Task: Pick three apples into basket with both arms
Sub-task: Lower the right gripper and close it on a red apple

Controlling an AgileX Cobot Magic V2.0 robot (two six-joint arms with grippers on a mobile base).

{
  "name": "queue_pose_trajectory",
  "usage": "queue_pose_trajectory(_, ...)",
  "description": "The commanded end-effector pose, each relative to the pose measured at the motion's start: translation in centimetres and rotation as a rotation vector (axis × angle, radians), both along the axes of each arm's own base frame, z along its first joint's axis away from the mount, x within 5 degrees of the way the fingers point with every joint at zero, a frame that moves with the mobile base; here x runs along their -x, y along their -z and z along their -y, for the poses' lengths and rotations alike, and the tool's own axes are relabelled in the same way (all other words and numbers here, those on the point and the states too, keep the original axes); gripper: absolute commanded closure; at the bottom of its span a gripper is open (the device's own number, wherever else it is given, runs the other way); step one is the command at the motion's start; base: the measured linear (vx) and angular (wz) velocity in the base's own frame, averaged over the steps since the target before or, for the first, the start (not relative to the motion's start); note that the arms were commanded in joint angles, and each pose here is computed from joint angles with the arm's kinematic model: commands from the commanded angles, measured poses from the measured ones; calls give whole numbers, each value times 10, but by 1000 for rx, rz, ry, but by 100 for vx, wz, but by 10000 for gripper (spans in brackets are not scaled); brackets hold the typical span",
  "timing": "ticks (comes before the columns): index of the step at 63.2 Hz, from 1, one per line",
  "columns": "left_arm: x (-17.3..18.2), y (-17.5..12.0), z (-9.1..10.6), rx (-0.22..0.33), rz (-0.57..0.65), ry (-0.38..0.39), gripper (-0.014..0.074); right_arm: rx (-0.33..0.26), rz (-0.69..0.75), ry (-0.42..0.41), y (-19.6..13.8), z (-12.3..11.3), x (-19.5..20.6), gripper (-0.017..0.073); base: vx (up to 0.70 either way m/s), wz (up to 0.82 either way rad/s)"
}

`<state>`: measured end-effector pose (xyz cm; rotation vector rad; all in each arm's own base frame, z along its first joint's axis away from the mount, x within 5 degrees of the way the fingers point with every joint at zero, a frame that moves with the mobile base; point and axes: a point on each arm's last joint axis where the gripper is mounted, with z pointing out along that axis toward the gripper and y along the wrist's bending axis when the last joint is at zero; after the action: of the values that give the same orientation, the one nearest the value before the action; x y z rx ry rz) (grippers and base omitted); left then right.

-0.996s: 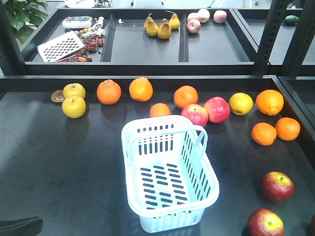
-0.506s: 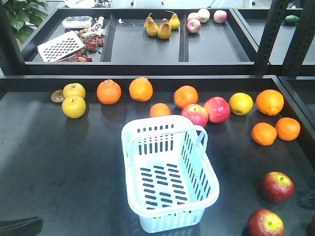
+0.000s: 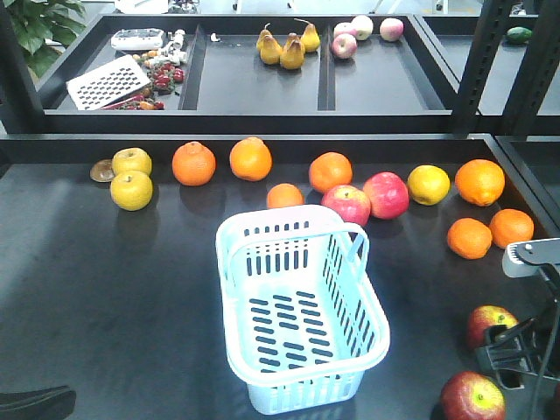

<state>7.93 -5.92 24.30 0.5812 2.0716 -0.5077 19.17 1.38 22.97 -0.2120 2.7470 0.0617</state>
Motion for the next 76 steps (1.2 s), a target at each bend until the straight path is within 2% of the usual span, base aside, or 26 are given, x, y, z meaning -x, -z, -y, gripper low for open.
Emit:
queue_pose_trajectory(1,-4,-13,0,59,52,-34,601,-8,72,17,-10,1,-9,-136,0,0)
queue_pose_trajectory(19,-4,-13,0,59,52,-34,601,-6,-74,31,5,0,-39,-95,0,0)
queue_pose_trajectory(32,-4,-13,0,59,52,-34,601,-6,-255,51,37,-2,-56,-83,0,0)
queue_pose_trajectory(40,-4,-13,0,59,52,-34,601,-2,-312,53,56,-2,-62,-76,0,0)
queue_pose_trajectory(76,-4,-13,0,59,52,-34,601,12,-395,57,99,-1,-74,-57,0,0)
